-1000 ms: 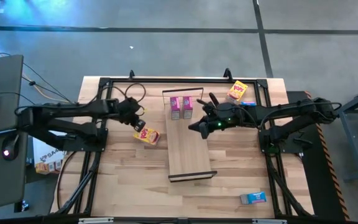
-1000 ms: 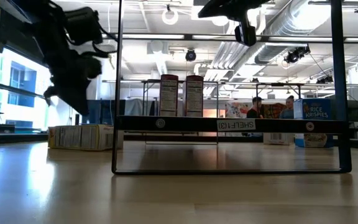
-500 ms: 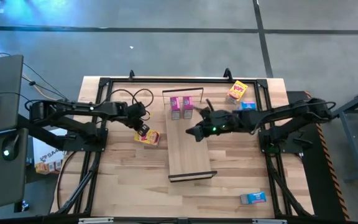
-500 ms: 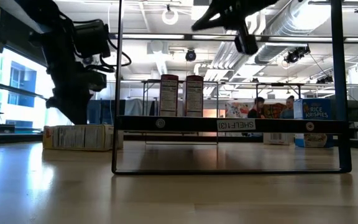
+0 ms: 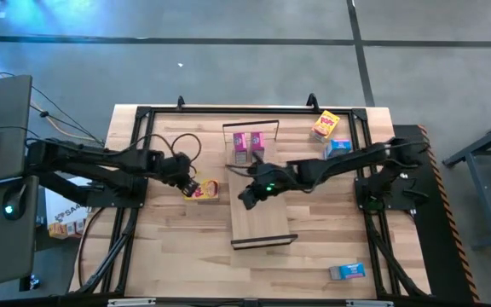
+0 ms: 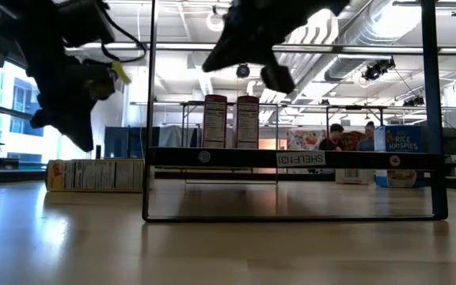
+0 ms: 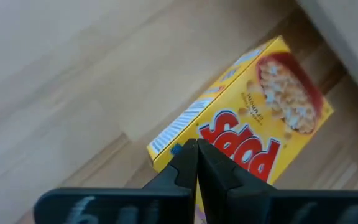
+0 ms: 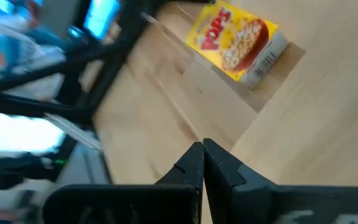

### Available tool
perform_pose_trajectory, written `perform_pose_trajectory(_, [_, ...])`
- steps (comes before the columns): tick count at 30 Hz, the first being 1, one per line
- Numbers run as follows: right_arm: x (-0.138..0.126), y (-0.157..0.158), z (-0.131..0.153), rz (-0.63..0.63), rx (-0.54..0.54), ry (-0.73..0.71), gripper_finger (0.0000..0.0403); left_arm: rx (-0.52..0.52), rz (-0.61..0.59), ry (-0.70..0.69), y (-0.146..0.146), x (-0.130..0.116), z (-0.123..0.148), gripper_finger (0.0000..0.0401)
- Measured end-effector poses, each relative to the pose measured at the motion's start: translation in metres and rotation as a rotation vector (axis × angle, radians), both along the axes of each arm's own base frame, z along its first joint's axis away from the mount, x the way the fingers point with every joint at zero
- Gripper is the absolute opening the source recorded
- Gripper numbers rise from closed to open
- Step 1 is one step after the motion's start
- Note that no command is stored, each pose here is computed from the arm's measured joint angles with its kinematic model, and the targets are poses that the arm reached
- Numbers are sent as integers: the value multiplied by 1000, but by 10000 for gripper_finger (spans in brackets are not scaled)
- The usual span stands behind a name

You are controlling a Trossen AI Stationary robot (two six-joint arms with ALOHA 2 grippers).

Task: Stack cereal on shelf
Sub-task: Put the left yellow cereal box on the shelf

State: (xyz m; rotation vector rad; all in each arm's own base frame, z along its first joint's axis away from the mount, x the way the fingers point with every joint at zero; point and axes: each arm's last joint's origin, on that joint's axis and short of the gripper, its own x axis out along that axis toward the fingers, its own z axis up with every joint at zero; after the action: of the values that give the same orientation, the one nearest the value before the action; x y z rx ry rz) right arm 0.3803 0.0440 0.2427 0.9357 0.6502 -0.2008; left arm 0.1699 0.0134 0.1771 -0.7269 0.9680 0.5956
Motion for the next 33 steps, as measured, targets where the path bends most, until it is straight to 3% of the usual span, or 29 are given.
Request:
perform_pose_trajectory(6, [39, -10, -8, 102, -77, 117, 0, 63, 38, -135, 0, -18, 23, 0])
perform_pose_trajectory(14, [76, -23, -19, 128, -137, 209, 0, -24, 143, 109, -4, -46, 13, 0])
perform_pose_trajectory(23, [94, -25, -54, 102, -156, 248, 0, -35, 106, 199, -9, -40, 4, 0])
perform_pose_trajectory(27, [96, -27, -56, 194, -278, 219, 0, -3, 13, 212, -11, -33, 0, 0])
perform_pose_trajectory(33, [97, -29, -58, 388, -554, 197, 0, 14, -36, 221, -11, -31, -1, 0])
